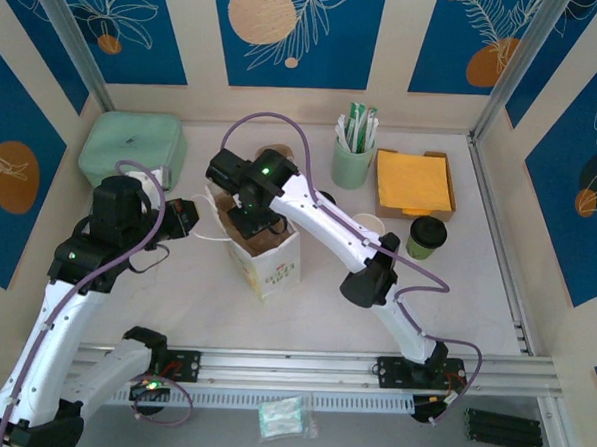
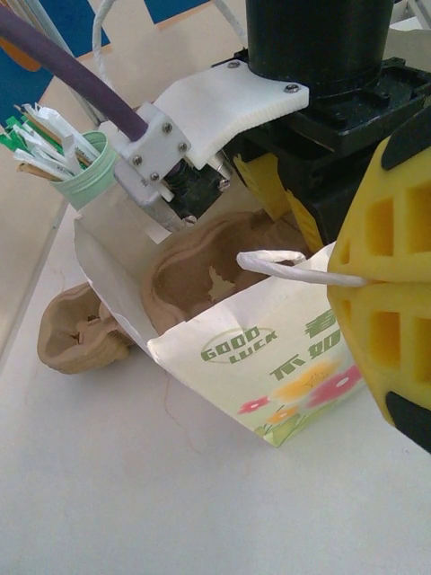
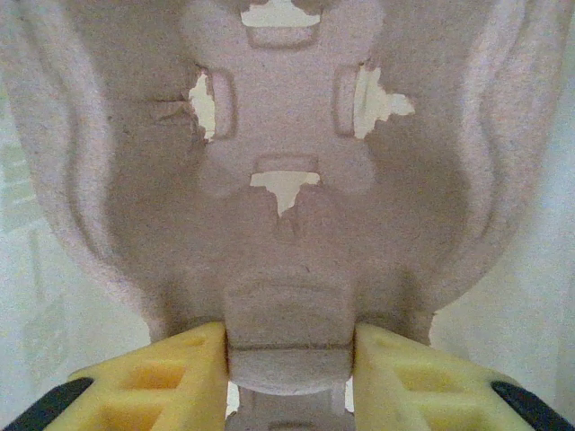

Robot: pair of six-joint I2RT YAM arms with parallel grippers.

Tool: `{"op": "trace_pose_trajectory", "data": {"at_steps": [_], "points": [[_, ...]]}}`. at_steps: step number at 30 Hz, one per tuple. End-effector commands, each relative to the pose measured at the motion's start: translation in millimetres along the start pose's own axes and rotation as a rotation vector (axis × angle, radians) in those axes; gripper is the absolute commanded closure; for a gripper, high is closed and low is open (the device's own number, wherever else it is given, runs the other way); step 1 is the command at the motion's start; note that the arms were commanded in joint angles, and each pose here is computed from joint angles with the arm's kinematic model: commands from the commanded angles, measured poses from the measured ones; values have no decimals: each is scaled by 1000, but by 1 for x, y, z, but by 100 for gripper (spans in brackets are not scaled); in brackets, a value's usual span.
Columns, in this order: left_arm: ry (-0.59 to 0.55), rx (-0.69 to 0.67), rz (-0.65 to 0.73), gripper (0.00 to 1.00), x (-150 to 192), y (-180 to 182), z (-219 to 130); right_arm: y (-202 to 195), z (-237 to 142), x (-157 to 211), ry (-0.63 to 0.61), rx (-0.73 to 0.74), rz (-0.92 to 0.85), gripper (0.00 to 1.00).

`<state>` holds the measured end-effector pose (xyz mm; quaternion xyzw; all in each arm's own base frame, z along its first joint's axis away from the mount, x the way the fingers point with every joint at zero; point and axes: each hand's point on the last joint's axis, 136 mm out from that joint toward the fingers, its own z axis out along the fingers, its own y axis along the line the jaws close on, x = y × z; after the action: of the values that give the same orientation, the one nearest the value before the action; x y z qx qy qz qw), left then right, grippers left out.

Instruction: Pack the takeout coffee

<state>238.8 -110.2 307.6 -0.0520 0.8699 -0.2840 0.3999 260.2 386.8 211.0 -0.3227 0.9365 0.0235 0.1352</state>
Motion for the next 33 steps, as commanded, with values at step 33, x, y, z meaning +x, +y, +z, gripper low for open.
{"op": "trace_pose_trajectory", "data": {"at_steps": [33], "points": [[-1, 31, -12, 100, 2, -2, 2, 10, 34, 8, 43, 59, 185, 63]]}}
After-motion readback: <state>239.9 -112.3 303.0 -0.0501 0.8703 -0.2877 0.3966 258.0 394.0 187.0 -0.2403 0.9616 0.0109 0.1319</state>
